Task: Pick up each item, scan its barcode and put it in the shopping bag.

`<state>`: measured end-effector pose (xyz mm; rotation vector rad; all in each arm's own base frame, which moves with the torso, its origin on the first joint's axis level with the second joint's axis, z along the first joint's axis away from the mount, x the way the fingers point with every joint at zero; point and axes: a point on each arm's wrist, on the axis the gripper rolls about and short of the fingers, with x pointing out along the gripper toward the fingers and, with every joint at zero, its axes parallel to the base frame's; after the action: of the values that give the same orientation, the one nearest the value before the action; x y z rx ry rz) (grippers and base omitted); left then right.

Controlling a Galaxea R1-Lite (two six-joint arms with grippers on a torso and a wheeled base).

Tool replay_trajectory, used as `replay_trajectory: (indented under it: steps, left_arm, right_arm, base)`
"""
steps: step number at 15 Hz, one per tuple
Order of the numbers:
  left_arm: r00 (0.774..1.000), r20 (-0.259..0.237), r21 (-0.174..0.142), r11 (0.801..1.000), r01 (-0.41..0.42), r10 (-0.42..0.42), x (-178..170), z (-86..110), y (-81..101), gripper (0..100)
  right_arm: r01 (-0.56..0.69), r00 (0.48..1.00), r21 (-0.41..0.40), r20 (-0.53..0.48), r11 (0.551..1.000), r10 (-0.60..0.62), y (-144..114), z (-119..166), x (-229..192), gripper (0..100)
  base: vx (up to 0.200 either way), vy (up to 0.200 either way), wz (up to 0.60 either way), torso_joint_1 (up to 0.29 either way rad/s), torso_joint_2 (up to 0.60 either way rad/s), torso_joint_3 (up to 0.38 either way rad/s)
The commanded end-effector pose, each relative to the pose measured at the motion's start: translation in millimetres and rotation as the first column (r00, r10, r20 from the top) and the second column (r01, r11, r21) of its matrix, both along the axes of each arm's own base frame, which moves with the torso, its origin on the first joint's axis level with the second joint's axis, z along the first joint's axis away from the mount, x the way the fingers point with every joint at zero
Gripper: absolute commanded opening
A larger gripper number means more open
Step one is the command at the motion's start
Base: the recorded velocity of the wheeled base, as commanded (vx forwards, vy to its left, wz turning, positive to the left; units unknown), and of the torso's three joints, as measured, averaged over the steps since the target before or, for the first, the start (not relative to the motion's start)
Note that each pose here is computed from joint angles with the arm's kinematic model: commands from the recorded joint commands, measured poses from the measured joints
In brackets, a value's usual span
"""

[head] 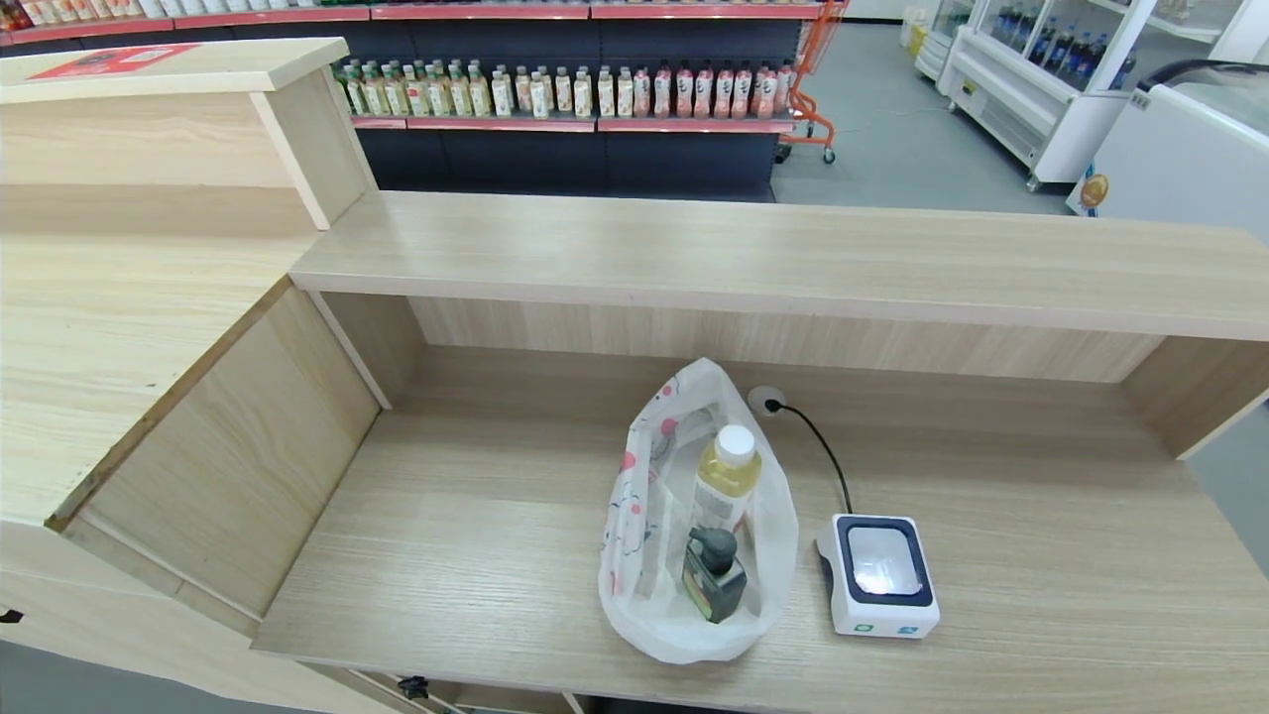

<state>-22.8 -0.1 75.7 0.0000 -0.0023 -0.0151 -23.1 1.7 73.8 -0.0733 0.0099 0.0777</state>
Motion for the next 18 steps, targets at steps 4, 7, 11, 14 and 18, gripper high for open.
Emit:
replay_trajectory:
  steps: [4,7,11,14,18]
  left_arm:
    - [1.0,-0.001,0.005,1.0,0.0,0.0,0.1,0.1,0.0,100]
    - [1.0,-0.001,0.005,1.0,0.0,0.0,0.1,0.1,0.0,100]
    - [1.0,-0.001,-0.002,1.0,0.0,0.0,0.1,0.1,0.0,100]
    - [1.0,-0.001,0.0,1.0,0.0,0.0,0.1,0.1,0.0,100]
    - [1.0,-0.001,-0.002,1.0,0.0,0.0,0.1,0.1,0.0,100]
  right_arm:
    - [-0.001,1.0,0.003,-0.003,1.0,0.001,0.0,0.1,0.2,0]
    - [-0.001,1.0,0.003,-0.003,1.0,0.001,0.0,0.1,0.2,0]
    - [-0.001,1.0,0.003,-0.003,1.0,0.001,0.0,0.1,0.2,0]
    - [-0.001,1.0,0.003,-0.003,1.0,0.001,0.0,0.1,0.2,0]
    - [-0.001,1.0,0.003,-0.001,1.0,0.001,0.0,0.5,0.1,0]
  base:
    - [0.0,-0.2,0.0,0.002,0.0,0.004]
    - [0.0,-0.2,0.0,0.006,0.0,0.001]
    - [0.0,0.0,0.0,0.0,0.0,0.0]
    - [0.2,0.0,0.0,0.002,0.0,0.002]
    - [0.0,0.0,0.0,0.0,0.0,0.0]
